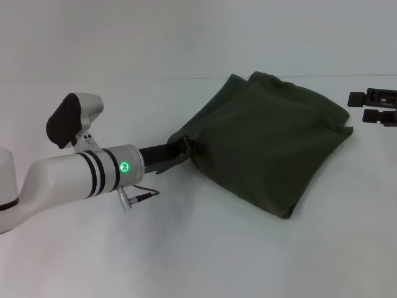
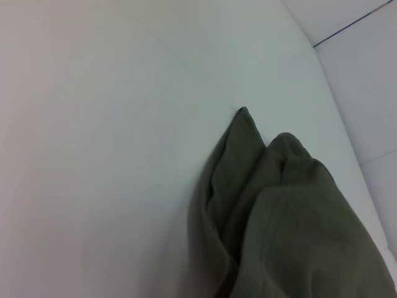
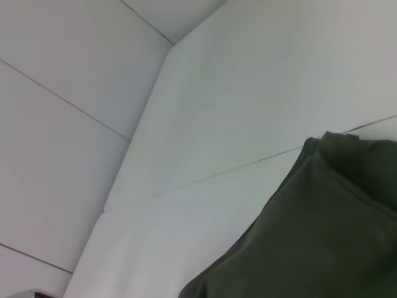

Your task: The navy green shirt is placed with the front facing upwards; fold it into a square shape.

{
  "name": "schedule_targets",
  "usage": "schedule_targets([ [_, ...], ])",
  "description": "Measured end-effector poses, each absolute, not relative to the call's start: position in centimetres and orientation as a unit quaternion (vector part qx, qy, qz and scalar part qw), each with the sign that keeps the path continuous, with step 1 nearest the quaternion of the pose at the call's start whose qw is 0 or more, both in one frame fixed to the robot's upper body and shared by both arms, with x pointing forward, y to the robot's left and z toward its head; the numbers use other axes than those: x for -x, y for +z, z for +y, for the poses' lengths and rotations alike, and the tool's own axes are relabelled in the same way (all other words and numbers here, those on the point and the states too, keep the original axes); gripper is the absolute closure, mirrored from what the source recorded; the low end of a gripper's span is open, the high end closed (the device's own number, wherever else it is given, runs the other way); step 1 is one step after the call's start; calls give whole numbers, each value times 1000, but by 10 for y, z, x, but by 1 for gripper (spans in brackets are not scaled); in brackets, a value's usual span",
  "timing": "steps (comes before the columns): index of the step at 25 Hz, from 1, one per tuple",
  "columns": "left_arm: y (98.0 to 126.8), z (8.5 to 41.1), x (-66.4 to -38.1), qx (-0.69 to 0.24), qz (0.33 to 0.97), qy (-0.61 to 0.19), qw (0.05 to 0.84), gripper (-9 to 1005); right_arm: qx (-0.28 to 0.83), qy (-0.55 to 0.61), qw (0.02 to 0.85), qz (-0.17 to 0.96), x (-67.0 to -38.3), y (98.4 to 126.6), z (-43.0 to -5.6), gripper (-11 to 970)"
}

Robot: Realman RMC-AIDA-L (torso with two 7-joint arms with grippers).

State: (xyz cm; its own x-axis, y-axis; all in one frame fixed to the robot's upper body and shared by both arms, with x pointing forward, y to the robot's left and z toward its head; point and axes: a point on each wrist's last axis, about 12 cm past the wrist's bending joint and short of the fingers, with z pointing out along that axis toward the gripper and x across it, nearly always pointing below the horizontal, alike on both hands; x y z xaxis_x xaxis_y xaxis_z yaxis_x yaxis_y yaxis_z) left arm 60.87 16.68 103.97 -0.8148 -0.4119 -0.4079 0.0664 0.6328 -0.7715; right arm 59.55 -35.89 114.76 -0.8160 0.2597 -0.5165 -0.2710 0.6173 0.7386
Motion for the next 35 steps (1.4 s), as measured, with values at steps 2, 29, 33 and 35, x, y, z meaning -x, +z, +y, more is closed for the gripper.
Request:
schedule_targets([
  [2, 1039, 168, -608, 101, 857, -416, 287, 858, 3, 438, 304, 846, -596, 1148, -359, 43],
  [29, 1077, 286, -587, 36, 889, -412, 197, 896, 0, 441, 299, 846, -599, 1147, -353, 43],
  [33, 1083, 299, -587, 23, 905, -384, 182, 897, 3, 442, 299, 846, -600, 1148, -350, 43],
  [35, 1086, 302, -591, 16, 911, -368, 183, 897, 5, 443, 298, 846, -601, 1147, -348, 43],
])
